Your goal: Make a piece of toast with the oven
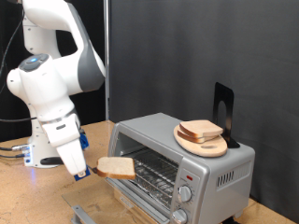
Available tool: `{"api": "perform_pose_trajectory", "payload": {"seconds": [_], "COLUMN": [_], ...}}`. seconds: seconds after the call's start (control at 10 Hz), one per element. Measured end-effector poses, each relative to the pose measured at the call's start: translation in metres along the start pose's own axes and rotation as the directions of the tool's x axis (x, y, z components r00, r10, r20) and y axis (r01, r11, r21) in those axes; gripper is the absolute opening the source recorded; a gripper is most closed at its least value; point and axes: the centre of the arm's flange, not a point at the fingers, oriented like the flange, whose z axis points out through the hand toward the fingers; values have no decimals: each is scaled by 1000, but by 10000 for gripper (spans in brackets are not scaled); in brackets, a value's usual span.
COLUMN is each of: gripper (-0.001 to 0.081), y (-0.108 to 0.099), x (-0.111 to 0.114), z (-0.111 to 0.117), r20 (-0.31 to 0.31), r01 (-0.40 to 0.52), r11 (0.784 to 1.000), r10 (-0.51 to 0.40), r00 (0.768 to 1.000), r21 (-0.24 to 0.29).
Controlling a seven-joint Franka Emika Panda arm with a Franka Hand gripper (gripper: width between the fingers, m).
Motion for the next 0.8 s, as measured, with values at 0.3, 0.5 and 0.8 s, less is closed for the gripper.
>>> {"api": "perform_pose_trajectory", "payload": {"seconds": [0.3,0.5,0.8], "gripper": [325,325,325], "y": [-22,-34,-51], "x": [12,17,24], "z": [15,22,32], "r20": [3,2,3], "r01": [27,40,33], "r11": [1000,999,999], "r10": [-27,-40,-33], "r00": [1000,999,999], "r21": [13,19,2]}}
